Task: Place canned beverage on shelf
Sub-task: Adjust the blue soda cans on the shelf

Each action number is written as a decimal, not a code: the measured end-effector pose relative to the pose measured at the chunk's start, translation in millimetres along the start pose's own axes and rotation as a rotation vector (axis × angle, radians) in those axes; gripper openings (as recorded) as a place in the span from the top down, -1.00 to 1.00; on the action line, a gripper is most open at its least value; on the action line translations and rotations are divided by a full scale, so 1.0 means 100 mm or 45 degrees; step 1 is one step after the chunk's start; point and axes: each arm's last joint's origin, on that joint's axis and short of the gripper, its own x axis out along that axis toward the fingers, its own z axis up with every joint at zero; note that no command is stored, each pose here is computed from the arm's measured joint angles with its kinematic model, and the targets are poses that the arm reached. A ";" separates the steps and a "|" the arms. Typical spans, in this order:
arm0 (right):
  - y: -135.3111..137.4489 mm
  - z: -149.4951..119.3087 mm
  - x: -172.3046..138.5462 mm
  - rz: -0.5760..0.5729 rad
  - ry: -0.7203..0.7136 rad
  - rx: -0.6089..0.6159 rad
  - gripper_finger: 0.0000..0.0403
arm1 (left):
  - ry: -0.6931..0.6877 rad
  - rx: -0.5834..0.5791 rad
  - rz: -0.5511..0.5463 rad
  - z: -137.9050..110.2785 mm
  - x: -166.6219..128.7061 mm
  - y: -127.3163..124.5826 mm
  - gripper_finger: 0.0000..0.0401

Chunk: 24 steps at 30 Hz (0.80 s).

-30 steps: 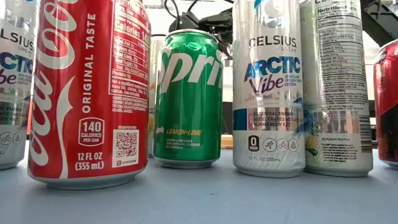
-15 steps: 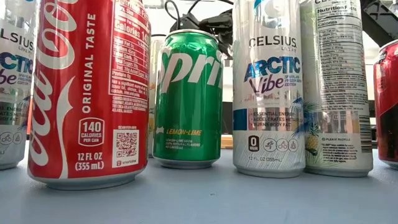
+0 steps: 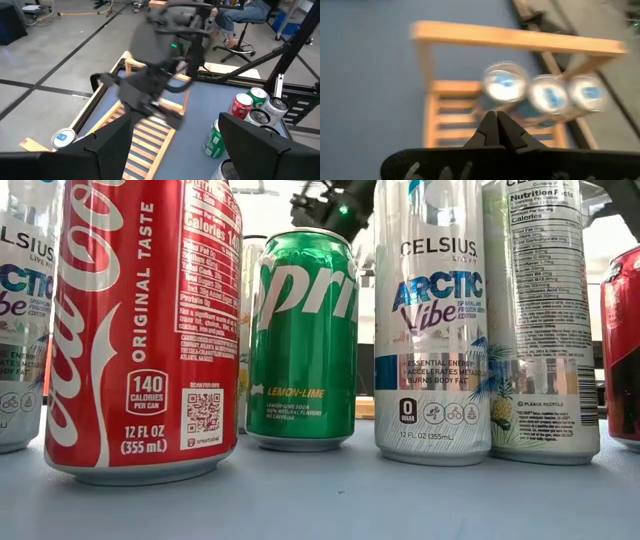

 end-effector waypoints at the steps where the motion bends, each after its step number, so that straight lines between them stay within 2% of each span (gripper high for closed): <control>1: -0.06 -0.02 0.02 -0.025 -0.018 0.021 1.00 | 0.001 0.000 0.000 0.00 0.00 0.00 -0.39; 7: -0.30 -0.30 0.36 -0.087 0.068 0.095 1.00 | 0.001 -0.001 0.001 0.00 0.00 0.00 -0.39; 11: -0.32 -0.38 0.54 -0.060 0.040 0.117 1.00 | 0.001 -0.003 0.002 0.00 0.00 0.00 -0.39; 19: -0.41 -0.41 0.72 -0.085 0.010 0.134 1.00 | -0.001 -0.018 0.033 0.00 0.00 0.01 -0.39; 24: -0.48 -0.42 0.77 -0.052 -0.011 0.147 1.00 | -0.001 -0.018 0.040 0.00 0.00 0.01 -0.39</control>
